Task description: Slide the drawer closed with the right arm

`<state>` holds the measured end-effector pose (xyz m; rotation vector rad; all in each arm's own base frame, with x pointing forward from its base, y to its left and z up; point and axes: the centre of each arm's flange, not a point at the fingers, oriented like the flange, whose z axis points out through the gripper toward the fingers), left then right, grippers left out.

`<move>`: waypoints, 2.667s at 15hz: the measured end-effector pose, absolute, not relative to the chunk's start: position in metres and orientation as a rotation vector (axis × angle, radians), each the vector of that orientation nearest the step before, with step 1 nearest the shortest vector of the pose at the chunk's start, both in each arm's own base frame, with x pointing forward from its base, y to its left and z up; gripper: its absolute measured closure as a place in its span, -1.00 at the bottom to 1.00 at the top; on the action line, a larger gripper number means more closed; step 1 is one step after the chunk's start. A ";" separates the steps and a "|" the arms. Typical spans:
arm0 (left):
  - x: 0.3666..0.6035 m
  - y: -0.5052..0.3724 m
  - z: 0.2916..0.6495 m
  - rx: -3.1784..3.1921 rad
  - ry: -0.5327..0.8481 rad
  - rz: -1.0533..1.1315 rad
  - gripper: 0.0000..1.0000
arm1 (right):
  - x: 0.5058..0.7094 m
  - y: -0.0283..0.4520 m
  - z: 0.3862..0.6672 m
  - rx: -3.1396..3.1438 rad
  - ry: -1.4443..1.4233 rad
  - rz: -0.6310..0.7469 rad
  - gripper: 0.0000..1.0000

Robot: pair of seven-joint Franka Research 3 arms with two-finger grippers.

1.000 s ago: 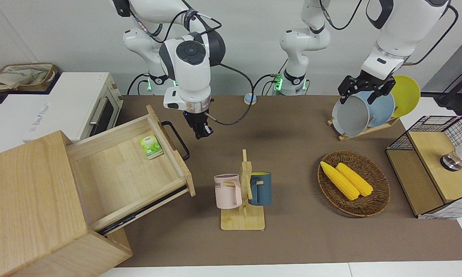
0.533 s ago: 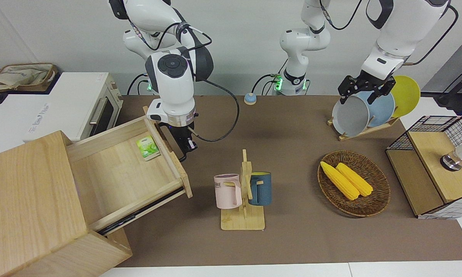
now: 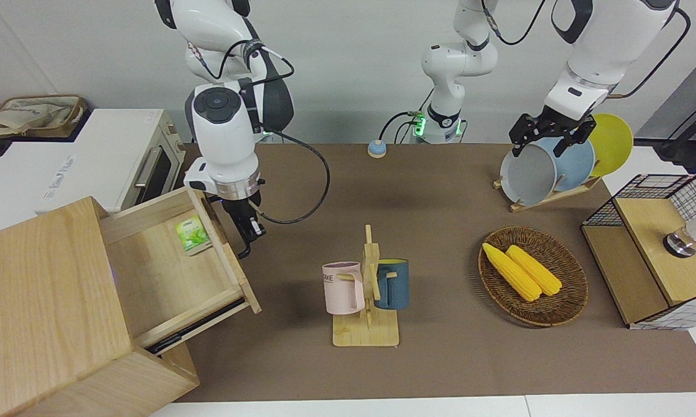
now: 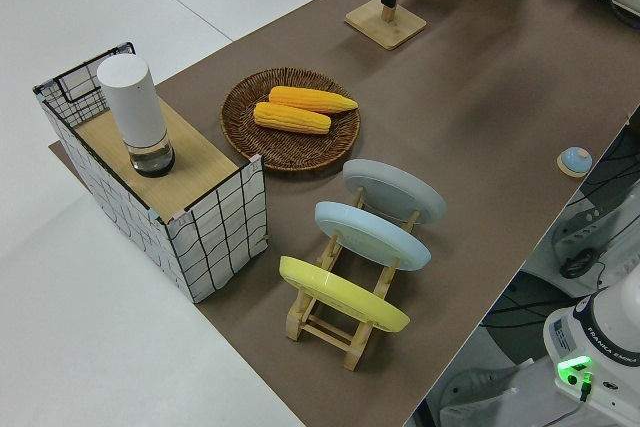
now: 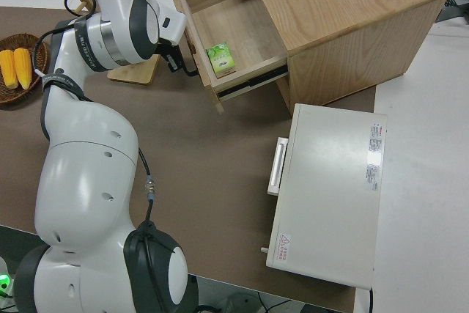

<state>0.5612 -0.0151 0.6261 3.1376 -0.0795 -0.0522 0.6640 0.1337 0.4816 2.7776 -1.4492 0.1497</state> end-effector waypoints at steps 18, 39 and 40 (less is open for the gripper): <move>0.561 -0.015 0.626 3.138 -0.079 -0.052 -0.99 | 0.693 0.002 0.488 2.831 -1.341 0.192 0.98; 0.561 -0.015 0.626 3.138 -0.079 -0.052 -0.99 | 0.695 -0.027 0.487 2.887 -1.272 0.171 0.98; 0.561 -0.015 0.626 3.138 -0.079 -0.052 -0.99 | 0.694 -0.021 0.486 2.895 -1.246 0.148 0.98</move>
